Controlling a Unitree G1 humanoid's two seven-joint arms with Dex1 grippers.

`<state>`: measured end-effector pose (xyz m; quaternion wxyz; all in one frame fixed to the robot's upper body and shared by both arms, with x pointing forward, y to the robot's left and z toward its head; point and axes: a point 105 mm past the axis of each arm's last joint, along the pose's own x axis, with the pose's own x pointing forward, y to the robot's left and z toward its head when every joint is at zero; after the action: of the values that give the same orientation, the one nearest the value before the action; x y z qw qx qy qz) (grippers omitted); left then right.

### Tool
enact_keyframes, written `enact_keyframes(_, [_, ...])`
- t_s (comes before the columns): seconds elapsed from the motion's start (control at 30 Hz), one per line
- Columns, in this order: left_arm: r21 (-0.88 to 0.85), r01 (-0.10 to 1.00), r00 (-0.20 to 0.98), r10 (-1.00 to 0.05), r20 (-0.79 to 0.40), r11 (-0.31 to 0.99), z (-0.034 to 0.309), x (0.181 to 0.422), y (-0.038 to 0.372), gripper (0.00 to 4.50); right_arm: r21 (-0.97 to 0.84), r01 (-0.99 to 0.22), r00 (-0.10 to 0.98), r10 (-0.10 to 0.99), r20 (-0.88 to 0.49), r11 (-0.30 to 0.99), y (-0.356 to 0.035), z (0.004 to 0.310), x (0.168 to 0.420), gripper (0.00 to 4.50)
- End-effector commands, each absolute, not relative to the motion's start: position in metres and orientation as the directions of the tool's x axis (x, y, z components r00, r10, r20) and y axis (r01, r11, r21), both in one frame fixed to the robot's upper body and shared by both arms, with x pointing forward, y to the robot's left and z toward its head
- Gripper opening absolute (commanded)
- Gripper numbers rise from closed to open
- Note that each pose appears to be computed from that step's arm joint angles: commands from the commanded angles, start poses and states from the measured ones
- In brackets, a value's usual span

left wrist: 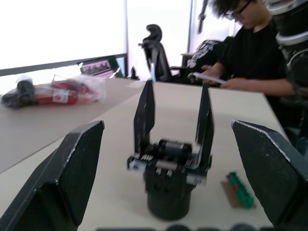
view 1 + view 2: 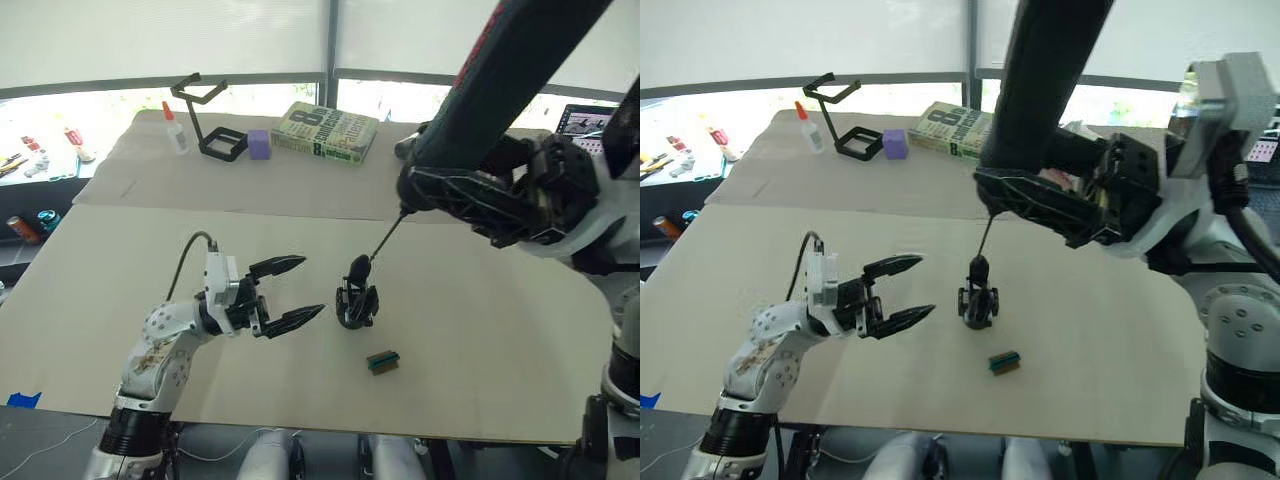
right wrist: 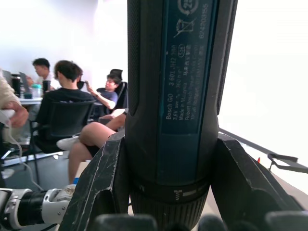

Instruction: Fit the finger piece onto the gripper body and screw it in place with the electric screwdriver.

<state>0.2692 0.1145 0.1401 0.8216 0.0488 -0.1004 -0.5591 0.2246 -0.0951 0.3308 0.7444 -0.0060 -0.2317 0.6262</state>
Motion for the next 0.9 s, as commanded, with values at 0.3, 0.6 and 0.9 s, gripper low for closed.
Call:
enact_keyframes(0.3, [0.22,0.902,0.394,-0.917,-0.06,0.372,0.082,0.28,0.08,4.49,-0.37,-0.922,0.0,0.953,0.304,0.118,-0.082,0.322,0.208,1.93])
enact_keyframes(0.6, [0.182,0.917,0.373,-0.926,-0.066,0.356,0.074,0.3,0.04,4.49,-0.371,-0.921,0.002,0.954,0.301,0.119,-0.079,0.317,0.206,1.93])
enact_keyframes(0.9, [0.155,0.933,0.337,-0.94,-0.058,0.325,0.073,0.3,0.021,4.49,-0.375,-0.916,0.034,0.956,0.291,0.146,-0.082,0.314,0.207,1.93])
